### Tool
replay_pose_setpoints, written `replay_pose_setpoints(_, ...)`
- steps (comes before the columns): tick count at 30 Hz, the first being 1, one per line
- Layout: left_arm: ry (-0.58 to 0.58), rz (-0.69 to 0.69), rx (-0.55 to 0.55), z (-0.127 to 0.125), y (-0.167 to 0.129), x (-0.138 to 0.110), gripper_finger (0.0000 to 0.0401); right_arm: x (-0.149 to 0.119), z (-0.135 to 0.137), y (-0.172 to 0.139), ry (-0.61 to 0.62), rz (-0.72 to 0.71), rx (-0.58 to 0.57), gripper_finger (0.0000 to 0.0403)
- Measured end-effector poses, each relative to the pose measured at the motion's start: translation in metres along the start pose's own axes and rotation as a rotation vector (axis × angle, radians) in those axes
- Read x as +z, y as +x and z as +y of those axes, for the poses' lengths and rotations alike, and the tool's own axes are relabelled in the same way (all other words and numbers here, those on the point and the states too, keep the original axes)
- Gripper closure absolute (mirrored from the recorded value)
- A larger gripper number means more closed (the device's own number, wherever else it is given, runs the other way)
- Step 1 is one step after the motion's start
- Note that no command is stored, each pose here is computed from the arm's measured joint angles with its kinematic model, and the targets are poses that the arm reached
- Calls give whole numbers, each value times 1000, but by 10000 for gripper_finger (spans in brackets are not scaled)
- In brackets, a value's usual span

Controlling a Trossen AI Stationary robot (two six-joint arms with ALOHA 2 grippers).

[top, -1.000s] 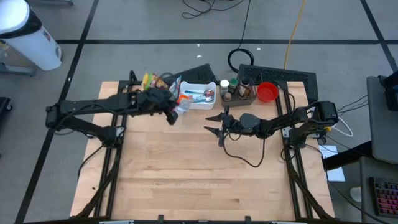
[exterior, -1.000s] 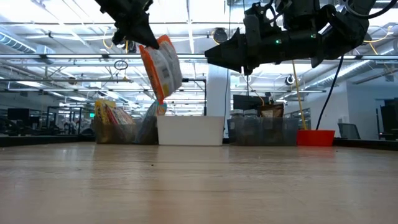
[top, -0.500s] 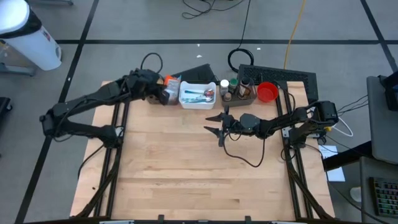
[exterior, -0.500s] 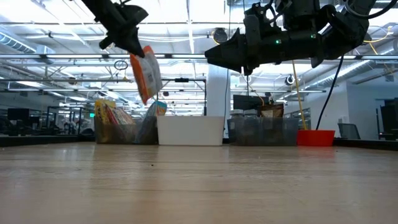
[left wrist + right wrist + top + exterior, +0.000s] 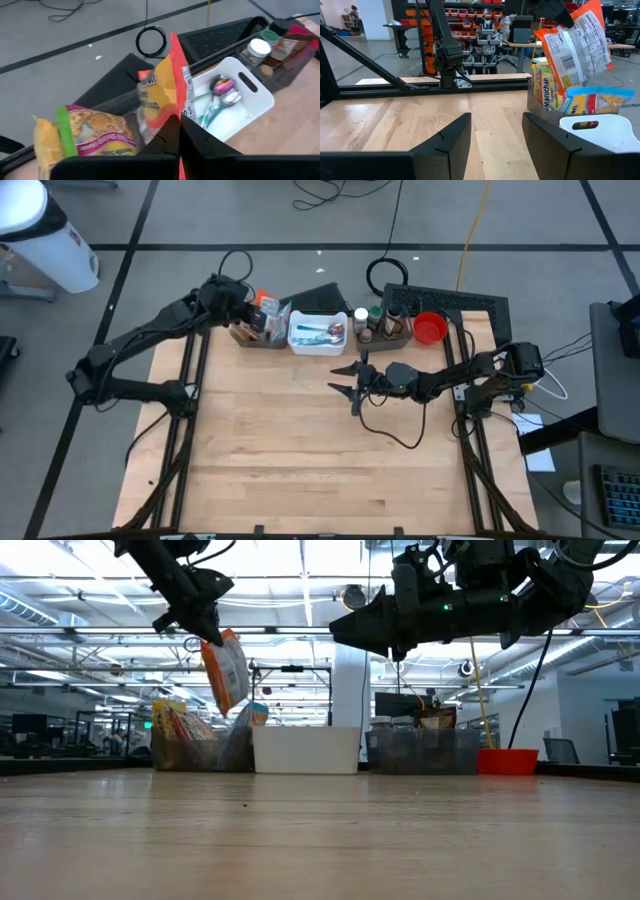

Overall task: Pick & Place Food Item
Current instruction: Put the orange noodle pack into the left black bin

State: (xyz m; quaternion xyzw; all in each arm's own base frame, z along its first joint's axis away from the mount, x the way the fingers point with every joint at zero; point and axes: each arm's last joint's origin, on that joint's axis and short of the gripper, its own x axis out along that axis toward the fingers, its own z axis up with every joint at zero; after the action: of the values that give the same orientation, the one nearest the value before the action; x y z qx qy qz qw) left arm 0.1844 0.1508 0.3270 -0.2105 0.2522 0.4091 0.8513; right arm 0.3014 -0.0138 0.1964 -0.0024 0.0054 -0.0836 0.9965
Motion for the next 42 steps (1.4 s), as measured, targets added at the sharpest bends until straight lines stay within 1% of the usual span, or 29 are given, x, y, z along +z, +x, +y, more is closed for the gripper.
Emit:
replay_pose_setpoints(9, -46, 17, 14, 16, 4, 3, 401, 0, 0, 0, 0, 0, 0, 232)
replay_pose_setpoints(14, -49, 77, 35, 18, 22, 0, 401, 0, 0, 0, 1, -1, 0, 232)
replay_pose_setpoints(18, -35, 144, 54, 20, 45, -4, 401, 0, 0, 0, 1, 0, 0, 232)
replay_pose_setpoints(23, -40, 196, 87, 28, 64, -8, 401, 0, 0, 0, 1, 0, 0, 232)
replay_pose_setpoints(27, -58, 224, 91, 37, 72, -9, 401, 0, 0, 0, 0, 0, 0, 232)
replay_pose_setpoints(35, -97, 268, 137, 51, 86, -13, 401, 0, 0, 0, 0, 0, 0, 232)
replay_pose_setpoints(42, -103, 327, 147, 55, 114, -22, 401, 0, 0, 0, 0, 0, 0, 232)
